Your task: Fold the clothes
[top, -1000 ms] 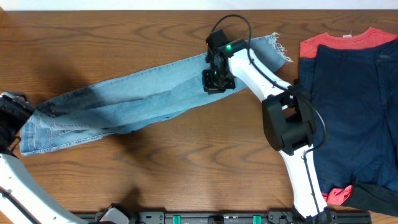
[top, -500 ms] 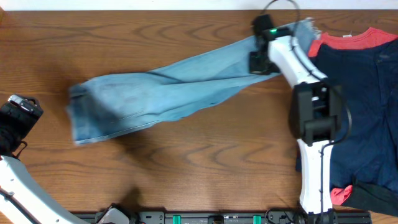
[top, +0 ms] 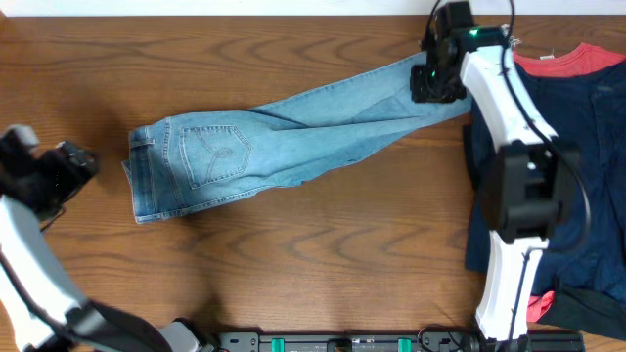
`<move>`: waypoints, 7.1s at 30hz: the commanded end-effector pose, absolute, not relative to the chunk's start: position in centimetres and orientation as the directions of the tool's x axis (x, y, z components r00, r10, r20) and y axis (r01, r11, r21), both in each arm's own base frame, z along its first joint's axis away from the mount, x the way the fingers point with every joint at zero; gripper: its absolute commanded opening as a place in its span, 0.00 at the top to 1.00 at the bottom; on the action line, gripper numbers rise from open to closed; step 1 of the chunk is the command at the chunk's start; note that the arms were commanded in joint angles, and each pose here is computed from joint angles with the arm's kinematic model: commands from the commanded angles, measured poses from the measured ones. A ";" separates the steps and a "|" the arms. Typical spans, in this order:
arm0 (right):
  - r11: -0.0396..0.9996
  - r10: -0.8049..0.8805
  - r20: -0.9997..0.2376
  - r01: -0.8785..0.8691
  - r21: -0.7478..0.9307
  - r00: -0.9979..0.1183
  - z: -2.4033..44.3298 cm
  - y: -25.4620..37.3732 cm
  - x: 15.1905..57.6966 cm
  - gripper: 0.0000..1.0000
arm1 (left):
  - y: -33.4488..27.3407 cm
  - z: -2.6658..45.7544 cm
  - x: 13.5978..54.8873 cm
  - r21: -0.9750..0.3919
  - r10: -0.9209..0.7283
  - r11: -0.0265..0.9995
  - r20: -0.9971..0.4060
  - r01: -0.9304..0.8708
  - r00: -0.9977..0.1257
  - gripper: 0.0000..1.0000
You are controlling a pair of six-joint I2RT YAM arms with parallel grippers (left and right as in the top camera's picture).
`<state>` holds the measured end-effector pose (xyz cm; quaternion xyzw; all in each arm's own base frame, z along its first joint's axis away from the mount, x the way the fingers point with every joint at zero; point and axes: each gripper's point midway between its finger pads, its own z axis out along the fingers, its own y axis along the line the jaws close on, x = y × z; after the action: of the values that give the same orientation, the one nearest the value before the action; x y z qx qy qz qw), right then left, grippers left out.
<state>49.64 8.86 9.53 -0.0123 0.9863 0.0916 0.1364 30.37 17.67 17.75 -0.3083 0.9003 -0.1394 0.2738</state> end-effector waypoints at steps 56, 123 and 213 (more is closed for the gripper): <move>0.925 -0.193 -0.228 -0.255 0.282 -0.954 12.2 20.4 44.0 0.73 | 11.4 12.5 32.3 -0.522 -0.525 0.772 -0.202 -0.363 -0.827 0.94; 0.985 -0.060 -0.377 -0.117 0.130 -0.924 11.6 12.0 50.7 0.65 | 13.8 -2.3 21.9 -0.056 -0.854 0.520 -0.004 -0.852 -0.521 0.93; 0.908 -0.002 -0.704 -0.295 0.296 -0.710 10.2 8.3 62.3 0.99 | 26.7 0.5 24.2 0.062 -0.768 0.487 -0.445 -0.871 -0.461 0.86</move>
<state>61.47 9.14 4.69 -0.0896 0.9213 0.1905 0.3268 24.24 27.40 1.23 -0.4939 0.8340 0.1550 0.1911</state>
